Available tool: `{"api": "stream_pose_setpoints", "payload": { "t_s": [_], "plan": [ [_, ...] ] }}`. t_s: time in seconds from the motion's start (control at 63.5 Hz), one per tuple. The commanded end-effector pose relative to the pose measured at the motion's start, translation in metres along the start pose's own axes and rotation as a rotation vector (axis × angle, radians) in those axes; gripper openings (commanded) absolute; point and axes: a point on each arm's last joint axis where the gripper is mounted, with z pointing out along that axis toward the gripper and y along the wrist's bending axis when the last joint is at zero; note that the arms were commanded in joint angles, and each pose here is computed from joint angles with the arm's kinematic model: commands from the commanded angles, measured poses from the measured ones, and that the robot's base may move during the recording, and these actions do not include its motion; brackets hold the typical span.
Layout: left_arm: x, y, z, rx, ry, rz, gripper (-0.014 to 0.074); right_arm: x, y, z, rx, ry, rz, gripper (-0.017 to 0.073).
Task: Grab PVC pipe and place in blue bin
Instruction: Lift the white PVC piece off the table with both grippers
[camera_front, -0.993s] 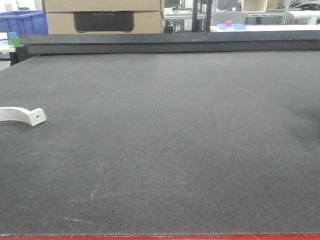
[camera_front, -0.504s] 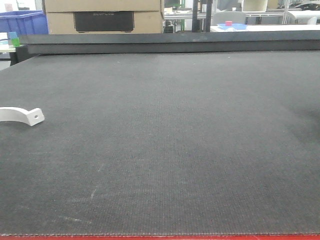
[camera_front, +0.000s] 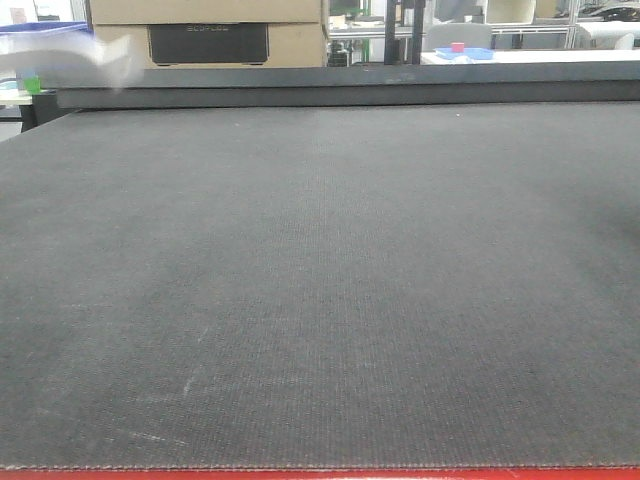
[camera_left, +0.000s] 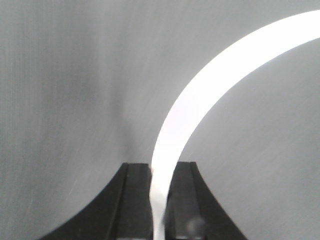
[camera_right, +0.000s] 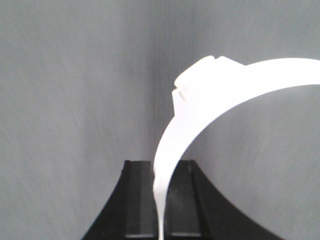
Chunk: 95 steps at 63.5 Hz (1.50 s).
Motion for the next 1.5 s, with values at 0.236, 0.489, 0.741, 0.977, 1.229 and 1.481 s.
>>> {"api": "stream_pose_setpoints", "payload": {
  "t_s": [0.236, 0.489, 0.741, 0.977, 1.229, 1.481],
  "plan": [
    [0.02, -0.015, -0.049, 0.055, -0.483, -0.06, -0.0111, 0.011, 0.012, -0.05, -0.019, -0.361, -0.052, -0.0162],
    [0.075, -0.012, -0.06, 0.05, -0.749, -0.098, -0.0111, 0.057, 0.022, -0.064, -0.037, -0.644, -0.11, -0.0162],
    [0.11, -0.011, -0.086, 0.048, -0.9, -0.09, -0.0111, 0.097, 0.02, -0.092, -0.043, -0.765, -0.118, -0.0162],
    [0.124, -0.011, -0.113, 0.009, -1.016, -0.02, -0.0111, 0.122, 0.02, -0.129, -0.049, -0.935, -0.125, -0.0162],
    [0.126, -0.011, -0.117, 0.009, -1.036, -0.018, -0.0111, 0.135, 0.02, -0.15, -0.05, -1.069, -0.124, -0.0162],
    [0.126, -0.011, -0.117, 0.009, -1.036, -0.018, -0.0111, 0.135, 0.02, -0.15, -0.05, -1.071, -0.124, -0.0162]
  ]
}}
